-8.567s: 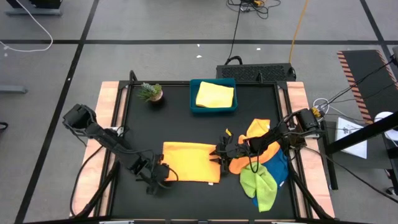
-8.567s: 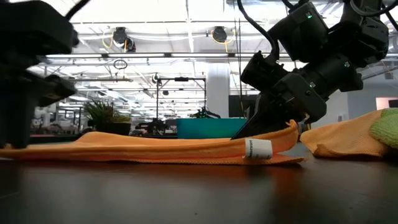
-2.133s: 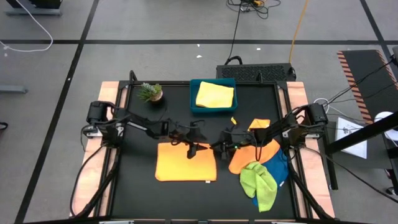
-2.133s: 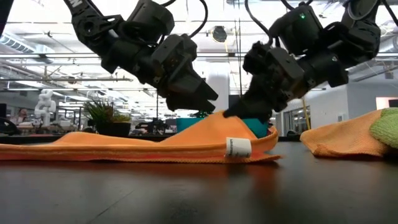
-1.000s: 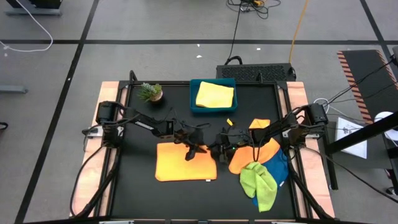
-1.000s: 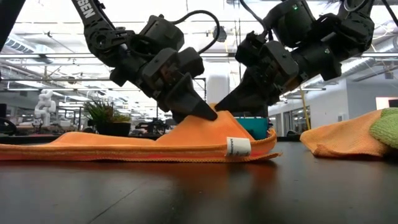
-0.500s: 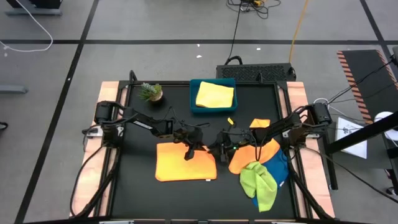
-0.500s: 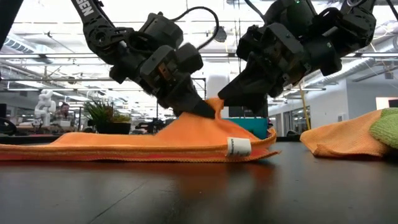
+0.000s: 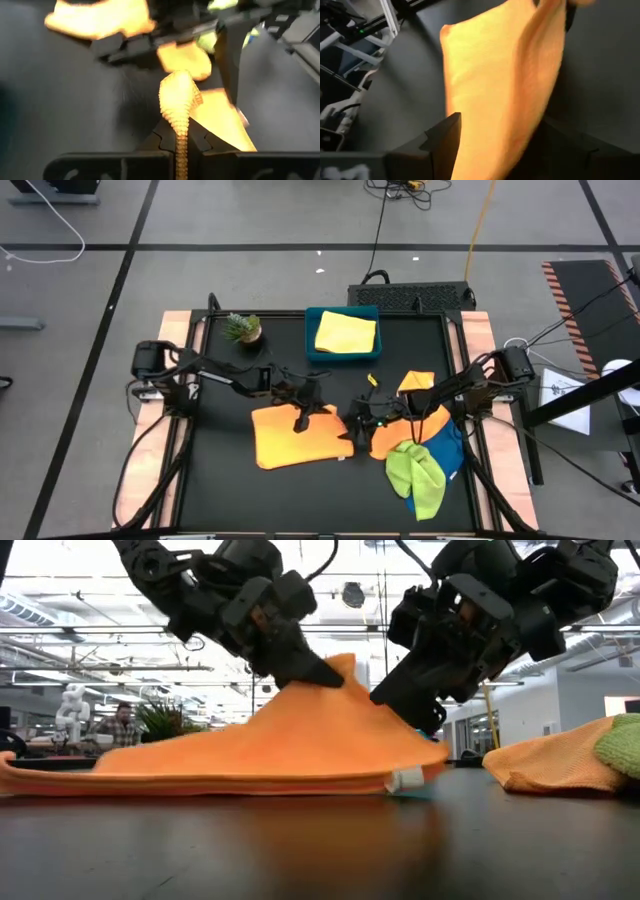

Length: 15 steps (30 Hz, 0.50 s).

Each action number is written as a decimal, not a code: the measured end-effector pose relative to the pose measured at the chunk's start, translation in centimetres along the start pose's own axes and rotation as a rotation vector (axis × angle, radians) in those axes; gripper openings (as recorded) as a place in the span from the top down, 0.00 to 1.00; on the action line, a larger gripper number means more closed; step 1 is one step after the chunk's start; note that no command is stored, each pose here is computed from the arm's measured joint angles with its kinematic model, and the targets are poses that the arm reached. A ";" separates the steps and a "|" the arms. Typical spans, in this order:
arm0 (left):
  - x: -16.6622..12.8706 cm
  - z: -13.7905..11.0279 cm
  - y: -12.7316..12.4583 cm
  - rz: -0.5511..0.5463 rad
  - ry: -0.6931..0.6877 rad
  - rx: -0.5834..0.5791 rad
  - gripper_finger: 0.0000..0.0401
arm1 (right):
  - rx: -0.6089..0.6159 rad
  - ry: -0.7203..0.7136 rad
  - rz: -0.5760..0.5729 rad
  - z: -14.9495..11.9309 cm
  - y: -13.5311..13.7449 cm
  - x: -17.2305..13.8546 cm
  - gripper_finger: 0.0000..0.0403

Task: Fold microfiber towels
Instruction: Fold the left orange microfiber cloth

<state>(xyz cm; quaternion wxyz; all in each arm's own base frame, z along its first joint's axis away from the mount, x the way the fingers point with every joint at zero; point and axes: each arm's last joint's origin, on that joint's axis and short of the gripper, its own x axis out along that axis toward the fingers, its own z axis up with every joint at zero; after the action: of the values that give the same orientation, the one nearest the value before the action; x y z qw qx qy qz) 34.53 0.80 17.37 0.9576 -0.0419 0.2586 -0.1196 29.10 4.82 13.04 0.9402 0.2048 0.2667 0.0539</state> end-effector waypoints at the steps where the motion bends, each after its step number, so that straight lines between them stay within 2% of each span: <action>1: -0.3 0.1 -0.1 0.004 0.006 -0.002 0.99 | 0.005 -0.003 -0.002 -0.1 0.1 0.1 0.41; 7: -1.3 1.0 -0.3 0.038 -0.019 0.022 0.98 | 0.047 0.007 -0.087 -1.5 0.1 0.2 0.44; 15: -2.1 1.2 -0.4 0.064 0.011 0.013 0.98 | 0.171 0.013 -0.143 -3.4 -0.7 -0.7 0.53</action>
<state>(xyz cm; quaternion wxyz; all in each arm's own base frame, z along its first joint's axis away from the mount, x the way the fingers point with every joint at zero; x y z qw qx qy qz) 33.24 0.92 19.46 0.9599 -0.0267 0.2641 -0.0906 26.73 5.28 10.41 0.9191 0.2642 0.2902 -0.0351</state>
